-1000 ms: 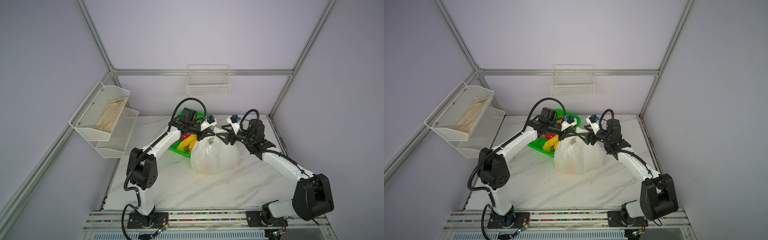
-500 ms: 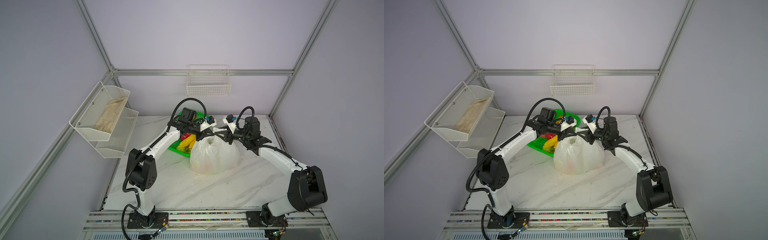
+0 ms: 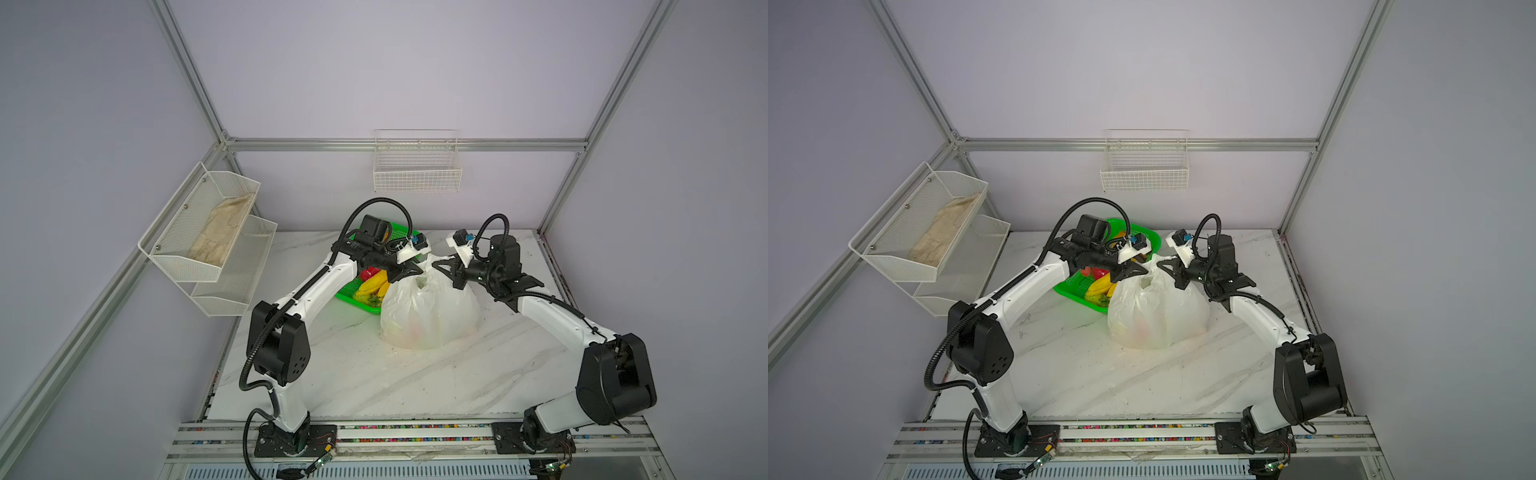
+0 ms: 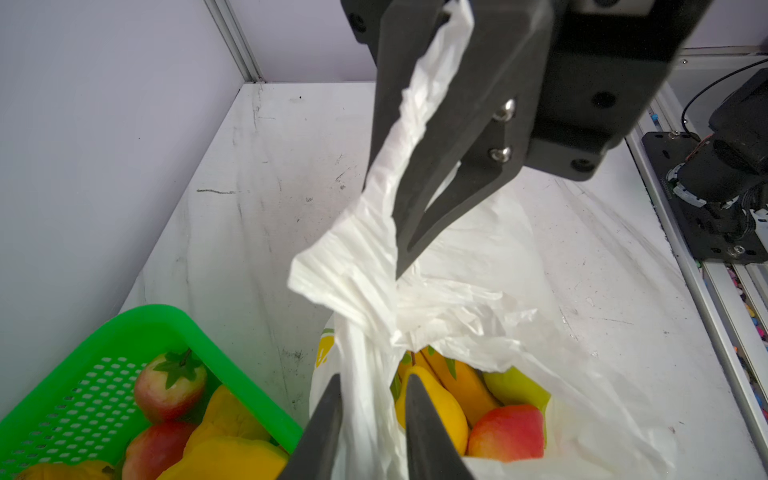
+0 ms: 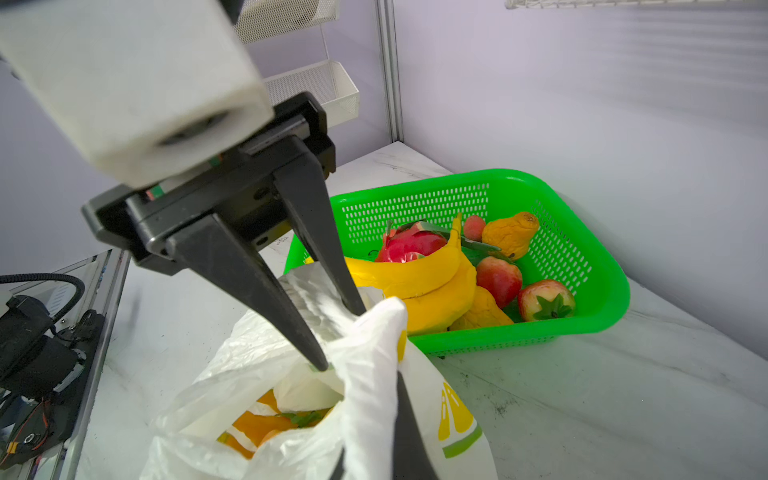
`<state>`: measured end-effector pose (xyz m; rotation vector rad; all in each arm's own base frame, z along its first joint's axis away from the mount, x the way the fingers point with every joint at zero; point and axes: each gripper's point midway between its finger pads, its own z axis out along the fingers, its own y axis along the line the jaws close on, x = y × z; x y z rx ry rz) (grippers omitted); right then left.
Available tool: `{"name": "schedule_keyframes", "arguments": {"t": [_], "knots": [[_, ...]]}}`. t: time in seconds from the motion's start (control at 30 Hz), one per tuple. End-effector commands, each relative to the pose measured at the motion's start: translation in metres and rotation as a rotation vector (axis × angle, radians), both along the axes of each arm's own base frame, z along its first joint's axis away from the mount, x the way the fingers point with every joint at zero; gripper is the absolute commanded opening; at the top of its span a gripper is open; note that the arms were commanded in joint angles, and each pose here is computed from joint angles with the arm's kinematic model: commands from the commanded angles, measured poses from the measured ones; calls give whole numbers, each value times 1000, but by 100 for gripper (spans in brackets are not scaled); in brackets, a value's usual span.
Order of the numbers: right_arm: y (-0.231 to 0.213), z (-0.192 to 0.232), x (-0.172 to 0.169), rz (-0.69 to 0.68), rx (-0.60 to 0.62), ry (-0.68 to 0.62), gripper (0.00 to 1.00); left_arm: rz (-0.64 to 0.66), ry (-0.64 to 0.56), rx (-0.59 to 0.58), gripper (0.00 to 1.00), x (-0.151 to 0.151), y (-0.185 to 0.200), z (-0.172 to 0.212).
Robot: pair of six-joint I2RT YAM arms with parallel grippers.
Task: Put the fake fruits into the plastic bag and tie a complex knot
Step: 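Pull both handles apart with both grippers to tighten the knot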
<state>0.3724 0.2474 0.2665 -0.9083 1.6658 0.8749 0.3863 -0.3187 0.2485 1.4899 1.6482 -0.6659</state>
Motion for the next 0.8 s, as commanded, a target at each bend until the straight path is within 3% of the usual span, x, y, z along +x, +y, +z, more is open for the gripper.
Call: {"name": "schedule_keyframes", "arguments": {"t": [0.0, 0.2, 0.4, 0.53, 0.77], "knots": [[-1, 19, -6, 3, 40, -51, 0, -17, -80, -27, 26, -1, -4, 38], [-1, 22, -8, 5, 50, -62, 0, -24, -92, -25, 16, -2, -8, 44], [-5, 12, -8, -16, 15, -68, 15, -19, -97, -53, 2, -5, -8, 58], [-5, 6, -8, -16, 9, -62, 23, -23, -88, -72, 0, -8, -9, 63], [-5, -5, -7, -26, -11, -54, 28, -23, -80, -92, 0, -9, -10, 68]]}}
